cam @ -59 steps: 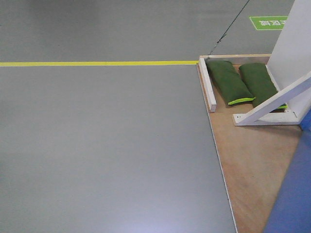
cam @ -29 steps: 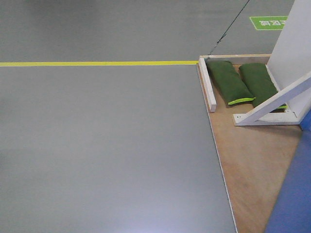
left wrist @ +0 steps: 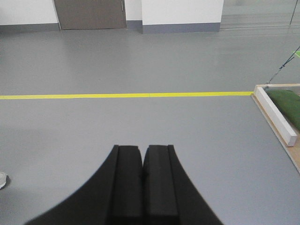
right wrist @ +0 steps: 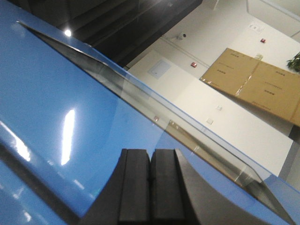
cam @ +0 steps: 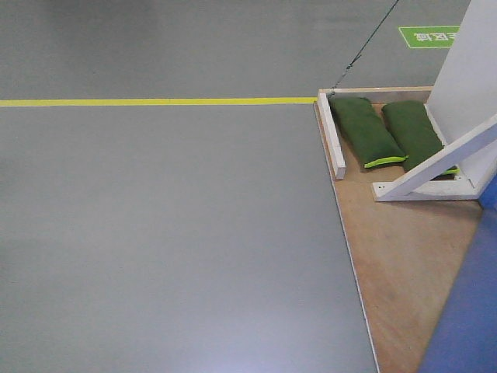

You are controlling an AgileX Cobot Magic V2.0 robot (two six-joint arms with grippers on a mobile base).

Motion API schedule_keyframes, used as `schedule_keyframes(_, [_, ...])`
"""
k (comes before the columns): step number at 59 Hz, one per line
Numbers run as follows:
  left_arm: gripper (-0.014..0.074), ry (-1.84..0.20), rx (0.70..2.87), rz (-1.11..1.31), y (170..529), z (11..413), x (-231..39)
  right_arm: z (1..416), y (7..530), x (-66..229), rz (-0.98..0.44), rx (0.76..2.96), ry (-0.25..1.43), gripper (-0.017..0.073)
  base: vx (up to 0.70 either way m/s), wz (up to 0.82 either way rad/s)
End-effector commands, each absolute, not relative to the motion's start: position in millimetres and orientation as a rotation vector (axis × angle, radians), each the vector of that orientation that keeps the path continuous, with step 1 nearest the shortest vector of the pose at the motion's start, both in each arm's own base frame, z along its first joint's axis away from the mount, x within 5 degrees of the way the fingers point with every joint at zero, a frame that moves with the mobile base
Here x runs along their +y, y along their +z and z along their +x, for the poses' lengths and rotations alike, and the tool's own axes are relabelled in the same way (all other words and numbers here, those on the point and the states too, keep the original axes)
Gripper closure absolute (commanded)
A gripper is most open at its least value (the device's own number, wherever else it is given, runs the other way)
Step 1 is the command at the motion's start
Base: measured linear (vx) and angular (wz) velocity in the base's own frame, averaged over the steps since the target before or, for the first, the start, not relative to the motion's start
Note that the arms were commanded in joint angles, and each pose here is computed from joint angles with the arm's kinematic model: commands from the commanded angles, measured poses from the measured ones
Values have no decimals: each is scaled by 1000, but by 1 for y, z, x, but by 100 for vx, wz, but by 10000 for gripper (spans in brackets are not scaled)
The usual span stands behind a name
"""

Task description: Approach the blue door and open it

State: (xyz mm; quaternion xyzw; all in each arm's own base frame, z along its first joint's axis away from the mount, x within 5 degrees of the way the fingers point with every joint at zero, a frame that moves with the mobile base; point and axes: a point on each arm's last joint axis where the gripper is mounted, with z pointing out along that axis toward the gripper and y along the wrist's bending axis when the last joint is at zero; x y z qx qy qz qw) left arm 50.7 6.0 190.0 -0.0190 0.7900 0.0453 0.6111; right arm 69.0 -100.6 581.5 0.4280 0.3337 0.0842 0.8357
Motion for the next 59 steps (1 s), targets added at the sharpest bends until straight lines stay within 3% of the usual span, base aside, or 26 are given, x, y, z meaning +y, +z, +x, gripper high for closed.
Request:
schedule_keyframes(1, [521,99,1702,-46,207,50,5,74,588,-76,836,779,292,551,0,0])
schedule_keyframes(30, [521,99,1702,-46,207,50,5,101,574,-27,634,1170,624,551,0,0])
schedule_keyframes(40, [521,99,1702,-46,207,50,5,118,569,-38,643,1204,644,551,0,0])
schedule_keyframes(59, [521,99,1702,-46,207,50,5,172,568,-77,737,1018,660,551,0,0])
